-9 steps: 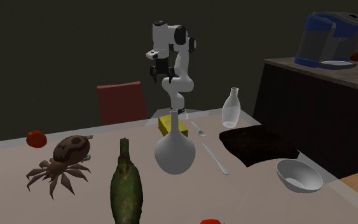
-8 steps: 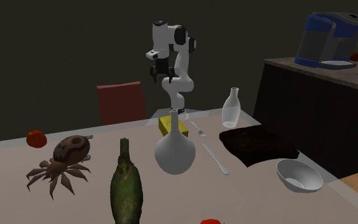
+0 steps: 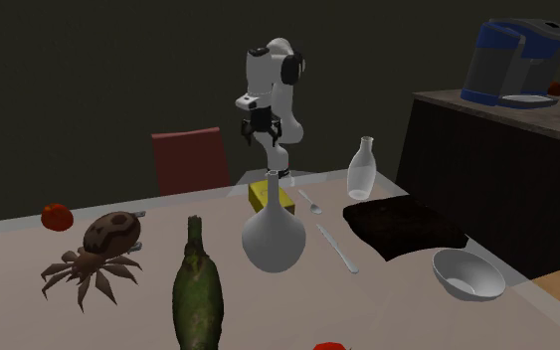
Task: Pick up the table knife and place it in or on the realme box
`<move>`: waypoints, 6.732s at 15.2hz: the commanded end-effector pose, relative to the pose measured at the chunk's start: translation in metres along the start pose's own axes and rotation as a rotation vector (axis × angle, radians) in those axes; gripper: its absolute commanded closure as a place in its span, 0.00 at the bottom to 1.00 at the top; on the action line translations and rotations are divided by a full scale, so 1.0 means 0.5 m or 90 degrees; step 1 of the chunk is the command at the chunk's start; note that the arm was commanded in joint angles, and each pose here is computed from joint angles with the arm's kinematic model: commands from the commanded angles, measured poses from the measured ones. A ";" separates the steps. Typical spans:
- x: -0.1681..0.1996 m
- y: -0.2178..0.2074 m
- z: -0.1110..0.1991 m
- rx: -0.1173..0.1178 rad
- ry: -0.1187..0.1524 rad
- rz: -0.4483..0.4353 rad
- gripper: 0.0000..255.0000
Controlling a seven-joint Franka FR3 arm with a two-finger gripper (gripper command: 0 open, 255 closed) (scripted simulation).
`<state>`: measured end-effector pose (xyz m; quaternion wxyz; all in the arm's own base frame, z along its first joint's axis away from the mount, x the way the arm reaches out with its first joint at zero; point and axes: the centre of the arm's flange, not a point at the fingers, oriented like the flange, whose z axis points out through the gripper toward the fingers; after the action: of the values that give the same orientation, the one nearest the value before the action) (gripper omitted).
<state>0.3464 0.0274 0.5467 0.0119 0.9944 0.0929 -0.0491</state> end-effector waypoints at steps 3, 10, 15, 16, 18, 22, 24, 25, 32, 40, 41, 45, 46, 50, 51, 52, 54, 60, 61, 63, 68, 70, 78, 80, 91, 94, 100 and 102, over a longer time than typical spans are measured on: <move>0.083 -0.052 0.032 0.001 0.010 -0.033 0.00; 0.220 -0.149 0.094 0.003 0.023 -0.091 0.00; 0.313 -0.226 0.136 0.004 0.033 -0.133 0.00; 0.331 -0.242 0.145 0.005 0.035 -0.141 0.00; 0.367 -0.275 0.161 0.005 0.039 -0.157 0.00; 0.435 -0.343 0.193 0.006 0.047 -0.190 0.00; 0.469 -0.379 0.209 0.007 0.051 -0.207 0.00; 0.485 -0.397 0.216 0.007 0.052 -0.215 0.00; 0.591 -0.527 0.268 0.009 0.066 -0.272 0.00; 0.599 -0.530 0.347 0.009 0.066 -0.272 0.00; 0.599 -0.530 0.347 0.009 0.066 -0.272 0.00; 0.599 -0.530 0.347 0.009 0.066 -0.272 0.00; 0.599 -0.530 0.347 0.009 0.066 -0.272 0.00; 0.599 -0.530 0.347 0.009 0.066 -0.272 1.00; 0.599 -0.530 0.347 0.009 0.066 -0.272 1.00; 0.599 -0.530 0.347 0.009 0.066 -0.272 1.00; 0.599 -0.530 0.347 0.009 0.066 -0.272 1.00; 0.597 -0.530 0.326 0.009 0.066 -0.272 1.00; 0.596 -0.529 0.316 0.009 0.066 -0.272 1.00; 0.593 -0.529 0.295 0.009 0.066 -0.272 1.00; 0.588 -0.528 0.242 0.009 0.066 -0.272 1.00; 0.586 -0.528 0.221 0.009 0.066 -0.272 1.00; 0.578 -0.527 0.137 0.009 0.066 -0.272 1.00; 0.576 -0.526 0.116 0.009 0.066 -0.272 1.00; 0.501 -0.444 0.050 0.009 0.066 -0.272 1.00; 0.451 -0.383 0.051 0.009 0.066 -0.272 1.00; 0.350 -0.261 0.055 0.009 0.066 -0.272 1.00; 0.316 -0.221 0.057 0.009 0.066 -0.272 1.00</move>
<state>0.4856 0.1733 0.5025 -0.0102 0.9535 0.3012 -0.0002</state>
